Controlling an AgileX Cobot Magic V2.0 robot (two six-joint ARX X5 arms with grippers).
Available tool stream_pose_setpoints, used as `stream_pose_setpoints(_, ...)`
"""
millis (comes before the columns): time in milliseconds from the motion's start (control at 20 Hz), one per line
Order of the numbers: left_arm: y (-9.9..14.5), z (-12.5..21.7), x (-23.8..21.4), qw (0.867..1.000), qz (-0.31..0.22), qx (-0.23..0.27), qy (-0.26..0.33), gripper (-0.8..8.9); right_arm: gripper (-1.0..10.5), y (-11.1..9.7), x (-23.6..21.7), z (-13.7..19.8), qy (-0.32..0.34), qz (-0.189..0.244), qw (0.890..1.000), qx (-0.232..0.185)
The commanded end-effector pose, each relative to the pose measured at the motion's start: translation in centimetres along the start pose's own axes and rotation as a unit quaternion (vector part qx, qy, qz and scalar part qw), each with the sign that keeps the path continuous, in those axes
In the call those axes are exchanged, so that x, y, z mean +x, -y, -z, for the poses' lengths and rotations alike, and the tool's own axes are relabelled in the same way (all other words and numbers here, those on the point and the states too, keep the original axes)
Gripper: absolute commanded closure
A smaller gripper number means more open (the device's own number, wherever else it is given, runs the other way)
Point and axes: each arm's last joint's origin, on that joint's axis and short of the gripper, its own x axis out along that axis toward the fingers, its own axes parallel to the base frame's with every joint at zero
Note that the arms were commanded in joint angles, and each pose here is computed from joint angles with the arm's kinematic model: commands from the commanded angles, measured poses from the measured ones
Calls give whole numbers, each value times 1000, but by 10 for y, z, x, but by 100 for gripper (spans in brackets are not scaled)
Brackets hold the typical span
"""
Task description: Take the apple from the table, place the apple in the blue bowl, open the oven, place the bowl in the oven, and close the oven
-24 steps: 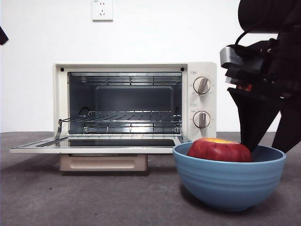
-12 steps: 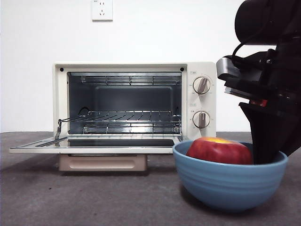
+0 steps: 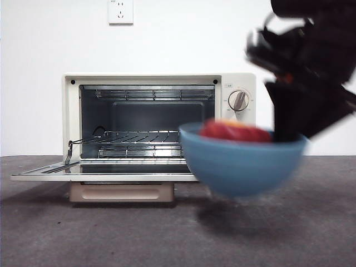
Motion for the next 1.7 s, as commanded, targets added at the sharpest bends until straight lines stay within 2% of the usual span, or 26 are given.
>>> stream_pose_setpoints(50, 1, -3, 0, 1000, 1, 2, 5, 807, 944, -17, -13, -19, 39, -23, 999, 14)
stream_pose_setpoints(300, 1, -3, 0, 1000, 2, 3, 7, 806, 944, -33, -12, -63, 70, -18, 997, 35)
stream_pose_setpoints(550, 1, -3, 0, 1000, 2, 3, 7, 807, 944, -43, 9, -107, 80, -8, 994, 79)
stream_pose_setpoints(750, 1, -3, 0, 1000, 2, 3, 7, 806, 944, -50, 22, -129, 103, 1, 987, 125)
stream_pose_setpoints(1150, 6, -2, 1, 1000, 18, 14, 0, 806, 944, -50, 33, -144, 171, 1, 957, 235)
stream_pose_setpoints(1250, 7, -2, 2, 1000, 22, 16, -2, 806, 944, -49, 33, -145, 181, 2, 952, 249)
stream_pose_setpoints(1550, 10, -1, 3, 999, 30, 21, -8, 806, 944, -43, 50, -147, 174, 11, 945, 278)
stream_pose_setpoints(1700, 11, 0, 3, 999, 33, 22, -11, 806, 944, -41, 56, -148, 183, 28, 941, 284)
